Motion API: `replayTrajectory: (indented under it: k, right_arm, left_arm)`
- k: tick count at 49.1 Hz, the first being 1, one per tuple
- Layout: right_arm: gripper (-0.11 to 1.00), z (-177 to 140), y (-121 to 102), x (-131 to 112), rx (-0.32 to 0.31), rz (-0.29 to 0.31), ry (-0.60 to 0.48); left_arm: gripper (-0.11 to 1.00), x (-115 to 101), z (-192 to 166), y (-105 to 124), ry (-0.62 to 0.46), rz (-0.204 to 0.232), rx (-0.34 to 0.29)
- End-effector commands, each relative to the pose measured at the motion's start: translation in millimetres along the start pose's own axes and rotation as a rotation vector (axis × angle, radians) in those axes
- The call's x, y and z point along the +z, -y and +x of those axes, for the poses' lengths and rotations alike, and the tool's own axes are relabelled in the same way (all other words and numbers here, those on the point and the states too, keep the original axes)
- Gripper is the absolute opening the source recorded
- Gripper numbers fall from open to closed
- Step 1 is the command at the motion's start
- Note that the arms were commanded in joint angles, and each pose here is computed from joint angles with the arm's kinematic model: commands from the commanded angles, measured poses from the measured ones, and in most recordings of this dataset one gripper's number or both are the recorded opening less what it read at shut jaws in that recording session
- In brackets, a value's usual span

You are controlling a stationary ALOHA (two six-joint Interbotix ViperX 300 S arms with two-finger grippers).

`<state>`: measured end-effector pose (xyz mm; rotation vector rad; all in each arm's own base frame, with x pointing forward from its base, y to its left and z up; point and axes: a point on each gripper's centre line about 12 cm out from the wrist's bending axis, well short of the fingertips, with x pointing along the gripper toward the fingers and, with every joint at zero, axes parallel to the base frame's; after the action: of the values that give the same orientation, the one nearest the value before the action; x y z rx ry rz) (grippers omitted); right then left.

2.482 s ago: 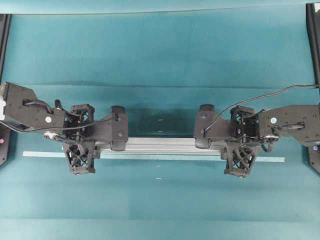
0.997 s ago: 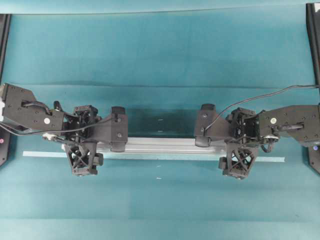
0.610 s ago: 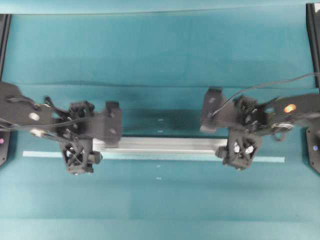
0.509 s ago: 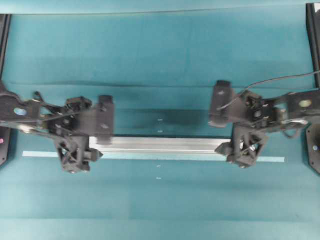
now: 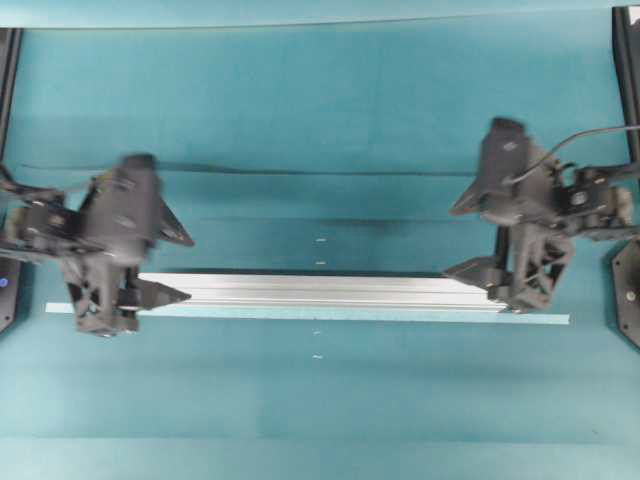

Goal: Lift the metal rail with both hands.

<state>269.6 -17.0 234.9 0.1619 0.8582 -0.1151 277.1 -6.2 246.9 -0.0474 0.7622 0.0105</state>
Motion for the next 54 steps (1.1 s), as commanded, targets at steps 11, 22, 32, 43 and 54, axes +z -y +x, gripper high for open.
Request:
replayTrajectory:
  k: [11, 22, 32, 43, 54]
  right_arm:
    - [0.98, -28, 1, 5, 0.014, -0.002, 0.153]
    - [0.98, -52, 2, 1, 0.030, 0.007, 0.264]
    - [0.98, -76, 4, -2, 0.035, 0.012, 0.370]
    - [0.98, -91, 5, -7, 0.042, 0.017, 0.439]
    - [0.98, -95, 6, -13, 0.044, 0.020, 0.454]
  left_arm:
    - [0.78, 9, -35, 0, 0.196, -0.002, -0.014]
    - [0.78, 3, -65, -3, 0.296, -0.010, -0.014]
    - [0.78, 1, -90, -4, 0.383, -0.011, -0.016]
    - [0.78, -1, -103, -4, 0.428, -0.015, -0.018]
    - [0.78, -4, -112, -4, 0.460, -0.024, -0.022]
